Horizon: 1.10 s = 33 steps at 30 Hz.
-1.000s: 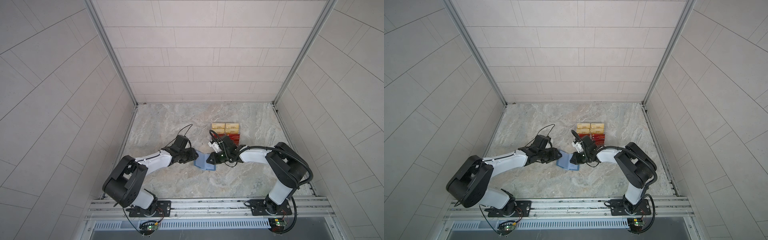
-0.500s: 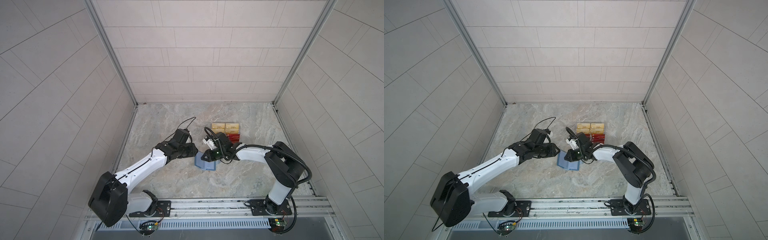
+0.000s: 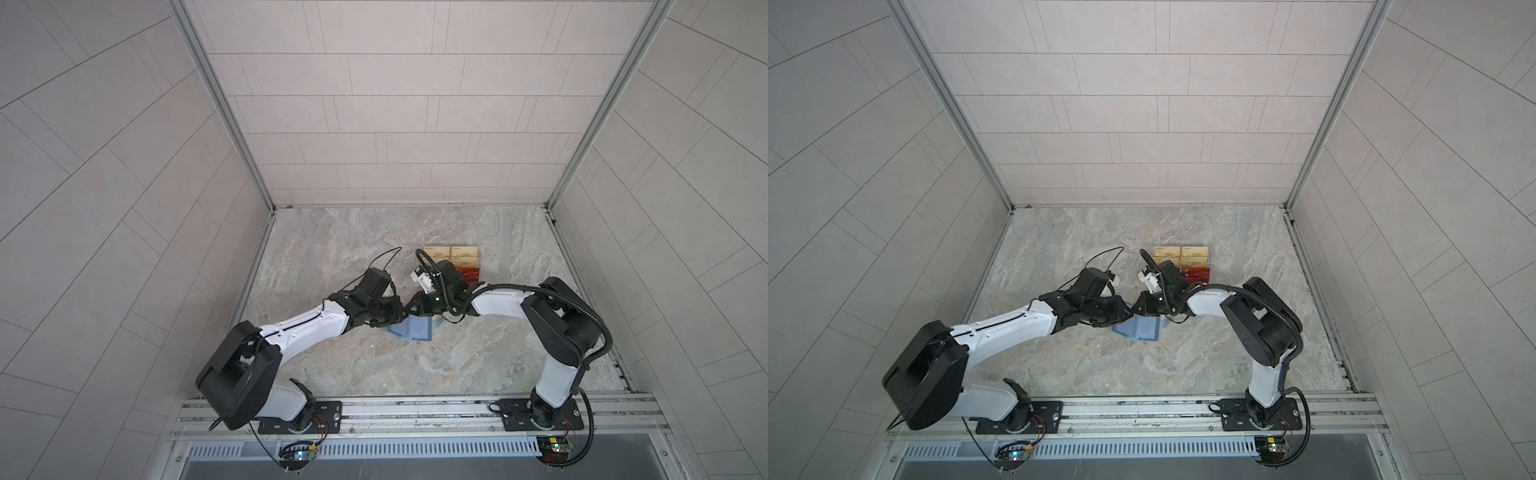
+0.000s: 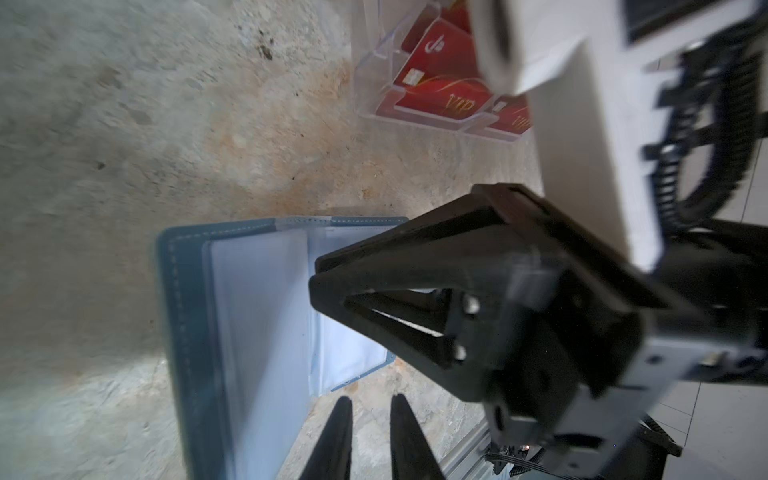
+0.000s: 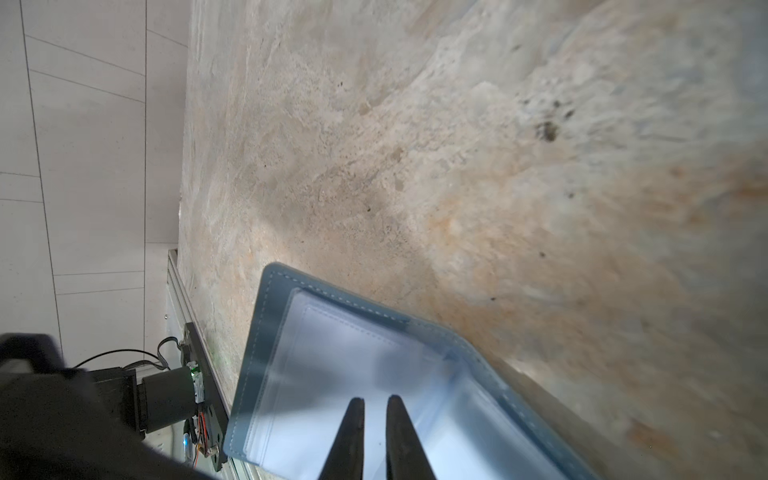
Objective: Put the credit cards into the card holder
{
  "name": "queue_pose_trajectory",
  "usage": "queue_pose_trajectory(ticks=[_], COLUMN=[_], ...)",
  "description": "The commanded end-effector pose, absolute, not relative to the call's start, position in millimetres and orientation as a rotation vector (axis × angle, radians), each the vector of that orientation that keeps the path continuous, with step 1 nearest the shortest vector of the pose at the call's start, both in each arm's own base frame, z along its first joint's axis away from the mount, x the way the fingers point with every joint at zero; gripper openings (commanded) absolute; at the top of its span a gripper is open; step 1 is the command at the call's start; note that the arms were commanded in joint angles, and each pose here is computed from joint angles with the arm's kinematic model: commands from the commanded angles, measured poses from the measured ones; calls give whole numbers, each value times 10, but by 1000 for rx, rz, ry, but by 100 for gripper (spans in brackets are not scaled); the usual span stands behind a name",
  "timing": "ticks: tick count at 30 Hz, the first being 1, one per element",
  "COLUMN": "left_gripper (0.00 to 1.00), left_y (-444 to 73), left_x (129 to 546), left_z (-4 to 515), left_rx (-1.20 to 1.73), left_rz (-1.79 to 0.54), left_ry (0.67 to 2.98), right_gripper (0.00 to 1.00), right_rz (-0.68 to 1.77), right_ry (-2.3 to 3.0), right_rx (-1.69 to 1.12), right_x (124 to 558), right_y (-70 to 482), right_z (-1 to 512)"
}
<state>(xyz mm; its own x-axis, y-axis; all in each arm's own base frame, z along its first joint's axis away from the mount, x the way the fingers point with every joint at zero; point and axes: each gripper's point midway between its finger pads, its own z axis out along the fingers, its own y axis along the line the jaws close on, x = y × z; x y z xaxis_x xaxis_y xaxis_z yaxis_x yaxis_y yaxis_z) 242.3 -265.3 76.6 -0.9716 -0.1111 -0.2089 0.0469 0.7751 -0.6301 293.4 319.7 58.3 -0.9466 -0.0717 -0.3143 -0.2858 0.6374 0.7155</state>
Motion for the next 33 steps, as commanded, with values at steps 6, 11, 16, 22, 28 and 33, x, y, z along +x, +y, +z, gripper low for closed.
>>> queue_pose_trajectory(ticks=[6, 11, 16, 22, 28, 33], left_gripper=[21, 22, 22, 23, 26, 34], left_y=[-2520, -2460, -2339, -2206, -2337, -2597], left_x=[2365, 2329, 2266, 2244, 2270, 2417], left_z=[366, 259, 116, -1, 203, 683], left_rx=[-23, -3, 13, 29, 46, 71], left_rz=[-850, -803, -721, -610, -723, -896], left_ry=[2808, 2831, 2872, 2896, 2853, 2747], right_gripper=[15, 14, 14, 13, 12, 12], right_rz=[1139, 1065, 960, 865, 867, 880], right_ry=[2621, 2710, 2760, 2796, 2793, 2760], right_rx=[-264, -250, -267, -267, -274, -267], right_x=[2710, 2550, 2519, 2528, 2504, 2553], right_y=[2988, 2831, 2695, 2599, 2587, 2609], right_z=[607, 334, 219, 113, 129, 246])
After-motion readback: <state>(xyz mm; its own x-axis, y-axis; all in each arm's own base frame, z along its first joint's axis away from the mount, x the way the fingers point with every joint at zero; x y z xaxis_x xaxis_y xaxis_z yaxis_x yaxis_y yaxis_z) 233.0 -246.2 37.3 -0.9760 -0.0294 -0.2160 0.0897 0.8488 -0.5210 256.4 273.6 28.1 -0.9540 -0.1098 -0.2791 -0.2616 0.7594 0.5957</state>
